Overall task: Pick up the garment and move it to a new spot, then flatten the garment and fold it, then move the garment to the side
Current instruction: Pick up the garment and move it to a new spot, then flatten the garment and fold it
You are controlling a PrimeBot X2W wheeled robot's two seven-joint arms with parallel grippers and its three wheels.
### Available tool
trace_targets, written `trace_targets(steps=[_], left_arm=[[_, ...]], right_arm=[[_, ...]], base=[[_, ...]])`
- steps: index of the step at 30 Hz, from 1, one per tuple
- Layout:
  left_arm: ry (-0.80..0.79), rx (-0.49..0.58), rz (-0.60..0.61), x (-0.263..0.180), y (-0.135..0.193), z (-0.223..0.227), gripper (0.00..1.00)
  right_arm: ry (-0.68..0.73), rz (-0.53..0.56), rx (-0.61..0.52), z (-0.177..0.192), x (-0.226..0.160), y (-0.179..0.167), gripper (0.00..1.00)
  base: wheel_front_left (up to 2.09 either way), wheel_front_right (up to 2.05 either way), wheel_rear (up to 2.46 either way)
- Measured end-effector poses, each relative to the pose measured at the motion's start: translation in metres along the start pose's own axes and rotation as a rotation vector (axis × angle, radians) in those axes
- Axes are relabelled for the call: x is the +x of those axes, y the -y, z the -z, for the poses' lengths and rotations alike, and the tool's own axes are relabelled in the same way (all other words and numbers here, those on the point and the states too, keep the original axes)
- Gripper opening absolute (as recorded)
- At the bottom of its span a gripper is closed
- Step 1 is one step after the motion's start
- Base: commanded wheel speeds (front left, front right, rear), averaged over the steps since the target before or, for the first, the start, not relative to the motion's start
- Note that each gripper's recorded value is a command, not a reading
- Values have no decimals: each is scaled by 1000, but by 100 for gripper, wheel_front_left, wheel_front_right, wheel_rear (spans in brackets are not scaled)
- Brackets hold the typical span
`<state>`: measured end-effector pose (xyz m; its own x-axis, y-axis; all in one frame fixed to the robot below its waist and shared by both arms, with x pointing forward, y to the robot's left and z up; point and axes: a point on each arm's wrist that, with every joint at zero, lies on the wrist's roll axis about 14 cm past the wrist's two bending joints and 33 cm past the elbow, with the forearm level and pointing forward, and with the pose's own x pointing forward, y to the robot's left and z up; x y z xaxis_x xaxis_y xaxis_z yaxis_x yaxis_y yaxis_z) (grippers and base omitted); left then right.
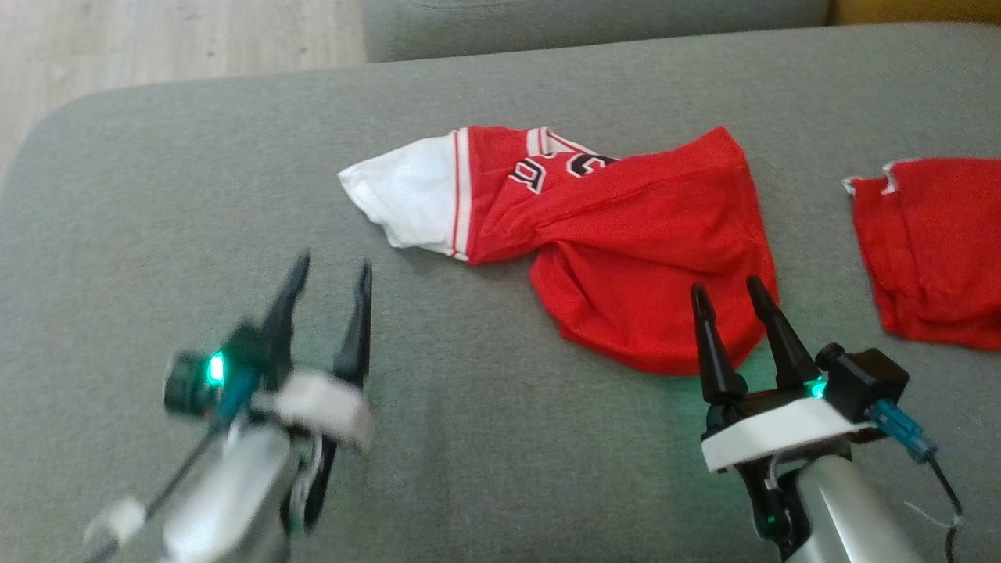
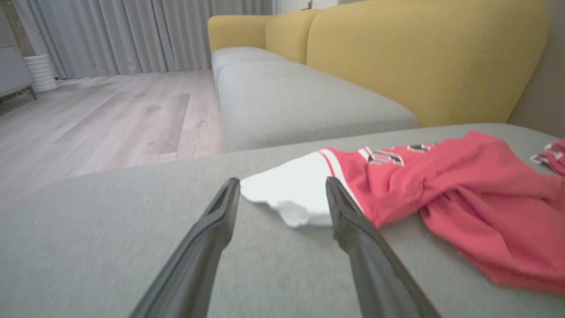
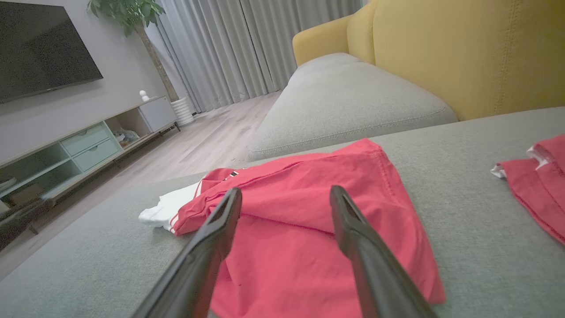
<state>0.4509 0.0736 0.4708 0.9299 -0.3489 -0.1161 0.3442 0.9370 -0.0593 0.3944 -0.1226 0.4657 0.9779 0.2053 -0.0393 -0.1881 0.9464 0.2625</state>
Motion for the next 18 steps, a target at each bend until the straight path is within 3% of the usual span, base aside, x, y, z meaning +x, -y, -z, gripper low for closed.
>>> trace_targets(steps=[7,12,18], left_arm=[[-46,-102,-109,-60,-10,36,100],[-22,-129,-106,-57,-5,33,100],[-40,-133,-78,-48,1,42,100]], right_arm=[[-32,-10,-14,11,4,-3,100],[-58,71,-54,11,20,29,100],[-136,159,-56,-2,71,63,100]], base=[[0,0,0],[0,0,0],[0,0,0]])
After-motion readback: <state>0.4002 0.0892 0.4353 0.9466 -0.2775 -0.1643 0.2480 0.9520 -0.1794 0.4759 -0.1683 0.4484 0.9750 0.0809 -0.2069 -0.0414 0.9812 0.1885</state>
